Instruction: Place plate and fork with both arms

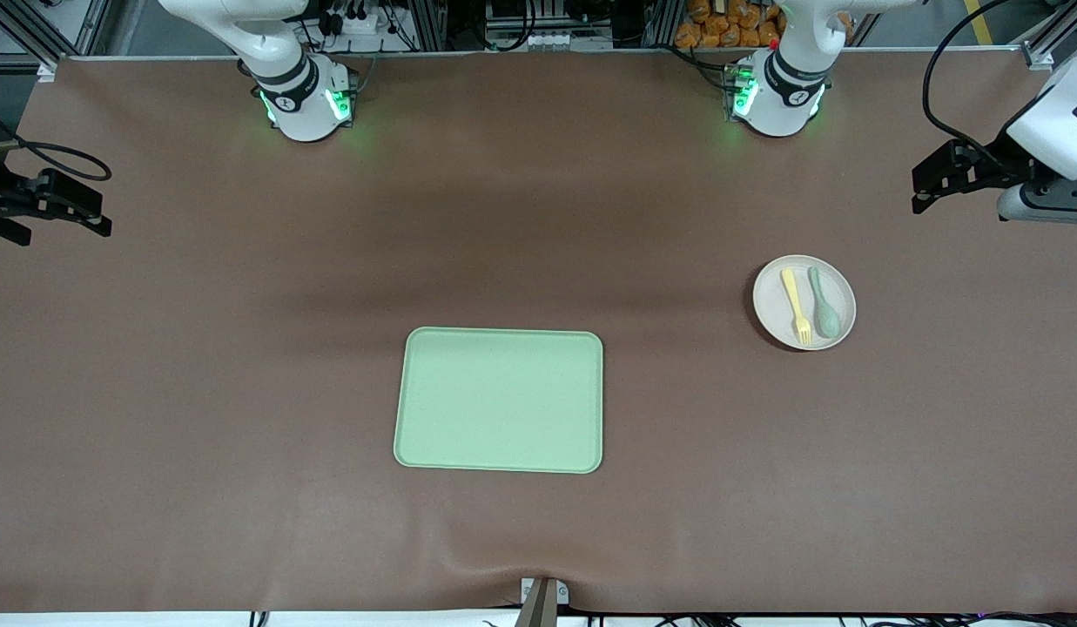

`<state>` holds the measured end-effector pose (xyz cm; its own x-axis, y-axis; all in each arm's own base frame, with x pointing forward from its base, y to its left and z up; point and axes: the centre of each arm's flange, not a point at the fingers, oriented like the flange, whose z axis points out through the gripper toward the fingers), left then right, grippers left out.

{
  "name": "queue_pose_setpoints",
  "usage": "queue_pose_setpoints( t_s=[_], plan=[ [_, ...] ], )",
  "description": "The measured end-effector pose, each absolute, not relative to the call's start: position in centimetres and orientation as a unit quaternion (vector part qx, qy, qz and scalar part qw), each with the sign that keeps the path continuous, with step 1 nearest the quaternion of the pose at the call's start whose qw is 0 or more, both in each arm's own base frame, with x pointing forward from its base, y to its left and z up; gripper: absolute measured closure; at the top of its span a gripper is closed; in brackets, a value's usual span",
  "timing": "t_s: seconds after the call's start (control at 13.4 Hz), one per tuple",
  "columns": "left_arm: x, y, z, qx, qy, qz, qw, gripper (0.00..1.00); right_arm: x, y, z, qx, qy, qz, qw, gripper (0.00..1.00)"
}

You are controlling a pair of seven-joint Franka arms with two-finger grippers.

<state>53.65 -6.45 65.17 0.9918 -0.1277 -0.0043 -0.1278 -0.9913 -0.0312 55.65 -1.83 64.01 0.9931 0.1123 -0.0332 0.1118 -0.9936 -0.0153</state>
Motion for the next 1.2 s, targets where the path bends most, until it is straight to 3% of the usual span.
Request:
queue_pose_setpoints(
  t_s=[1.2],
  plan=[
    [53.86, -6.82, 65.31, -0.998, 0.067, -0.009, 0.015, 0.00, 55.65, -1.87, 64.01, -0.998, -0.056, 0.017, 0.007, 0.00]
  ],
)
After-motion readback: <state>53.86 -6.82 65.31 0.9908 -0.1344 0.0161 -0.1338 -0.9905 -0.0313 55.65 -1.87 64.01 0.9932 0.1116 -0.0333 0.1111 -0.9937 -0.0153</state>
